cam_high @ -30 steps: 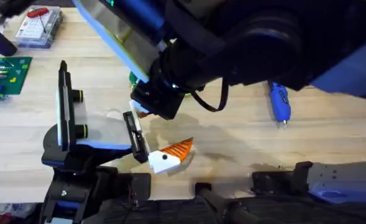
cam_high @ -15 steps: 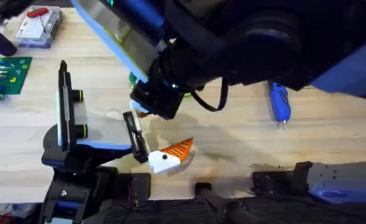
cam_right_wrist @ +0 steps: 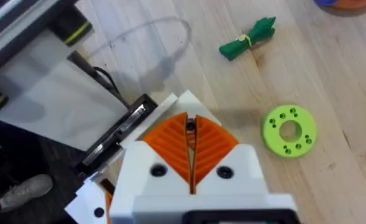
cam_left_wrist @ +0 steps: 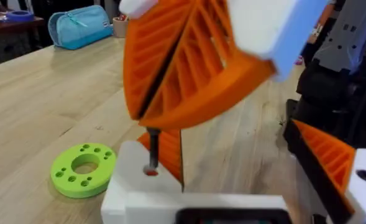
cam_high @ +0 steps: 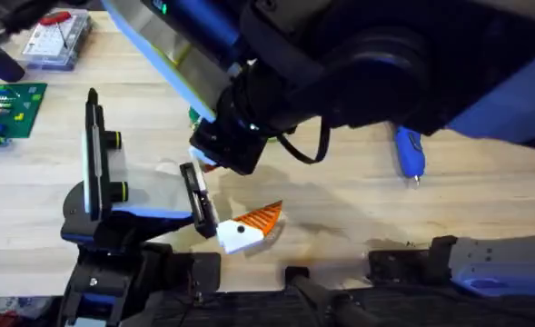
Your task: Pick up the gripper from the table and insert it into the empty holder that is missing its gripper. Then pick up a screw, insert it into the mounting hole, and use the screwdriver to tighten it. Finally, clean up the table by picking up the vegetable and placing it into the bucket.
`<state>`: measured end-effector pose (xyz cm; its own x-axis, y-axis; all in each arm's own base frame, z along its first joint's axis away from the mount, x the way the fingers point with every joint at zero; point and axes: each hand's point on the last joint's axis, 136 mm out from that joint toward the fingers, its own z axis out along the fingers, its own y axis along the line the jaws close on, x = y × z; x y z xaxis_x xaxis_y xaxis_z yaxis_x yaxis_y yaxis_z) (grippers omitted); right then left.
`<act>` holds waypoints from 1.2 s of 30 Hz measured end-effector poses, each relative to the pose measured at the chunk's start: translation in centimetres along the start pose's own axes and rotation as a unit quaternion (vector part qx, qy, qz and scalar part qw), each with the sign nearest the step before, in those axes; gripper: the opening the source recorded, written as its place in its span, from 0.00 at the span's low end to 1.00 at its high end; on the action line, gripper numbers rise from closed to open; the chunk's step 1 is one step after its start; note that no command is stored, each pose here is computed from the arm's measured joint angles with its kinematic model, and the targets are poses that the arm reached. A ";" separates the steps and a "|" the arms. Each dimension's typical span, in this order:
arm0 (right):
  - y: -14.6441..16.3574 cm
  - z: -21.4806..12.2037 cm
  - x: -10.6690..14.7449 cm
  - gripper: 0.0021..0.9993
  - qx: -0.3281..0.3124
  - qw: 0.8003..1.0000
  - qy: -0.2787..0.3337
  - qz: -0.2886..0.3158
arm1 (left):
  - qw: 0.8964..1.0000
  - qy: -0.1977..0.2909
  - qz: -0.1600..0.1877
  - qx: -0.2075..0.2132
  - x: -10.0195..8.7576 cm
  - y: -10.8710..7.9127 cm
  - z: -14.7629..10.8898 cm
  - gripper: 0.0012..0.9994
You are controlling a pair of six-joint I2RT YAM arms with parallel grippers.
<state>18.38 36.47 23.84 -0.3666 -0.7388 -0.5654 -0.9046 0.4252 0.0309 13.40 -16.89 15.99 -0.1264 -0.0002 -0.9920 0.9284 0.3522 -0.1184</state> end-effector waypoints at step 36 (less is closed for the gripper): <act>0.0 1.6 1.3 0.01 -0.002 0.999 0.032 0.002 | 1.000 0.000 0.000 0.000 0.0 0.0 0.0 0.99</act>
<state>18.27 36.35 21.78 -0.3829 -0.7693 -0.5115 -0.9040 0.4260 0.0360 13.40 -16.89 15.99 -0.1264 -0.0002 -0.9920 0.9284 0.3522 -0.1184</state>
